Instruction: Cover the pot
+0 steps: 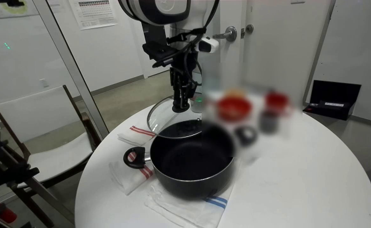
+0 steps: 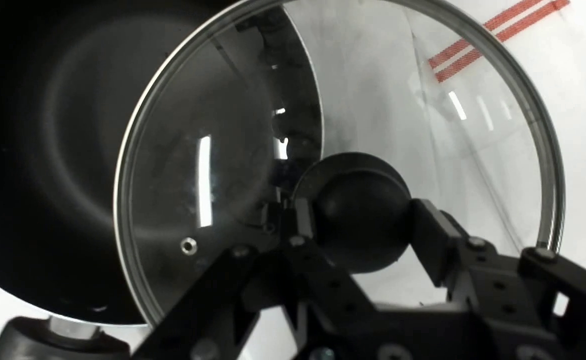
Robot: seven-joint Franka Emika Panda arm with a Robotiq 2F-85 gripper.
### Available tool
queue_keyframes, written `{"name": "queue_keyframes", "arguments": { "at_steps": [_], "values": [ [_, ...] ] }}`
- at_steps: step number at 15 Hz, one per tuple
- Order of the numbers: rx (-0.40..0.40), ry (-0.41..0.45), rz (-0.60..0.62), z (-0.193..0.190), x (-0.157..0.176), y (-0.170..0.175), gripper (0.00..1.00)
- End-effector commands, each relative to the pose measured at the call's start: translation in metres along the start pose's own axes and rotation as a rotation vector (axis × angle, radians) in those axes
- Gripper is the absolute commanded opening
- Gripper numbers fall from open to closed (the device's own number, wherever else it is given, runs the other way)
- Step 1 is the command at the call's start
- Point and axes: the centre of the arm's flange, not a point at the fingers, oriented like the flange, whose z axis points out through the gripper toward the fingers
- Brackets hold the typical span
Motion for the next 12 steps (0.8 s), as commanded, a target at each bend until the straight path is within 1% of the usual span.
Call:
{"name": "queue_keyframes", "arguments": {
  "at_steps": [1, 7, 12],
  "values": [
    [0.010, 0.013, 0.085, -0.028, -0.029, 0.021, 0.25],
    [-0.009, -0.023, 0.178, -0.033, -0.038, 0.051, 0.25],
    [-0.014, -0.041, 0.252, -0.027, -0.039, 0.073, 0.25]
  ]
}}
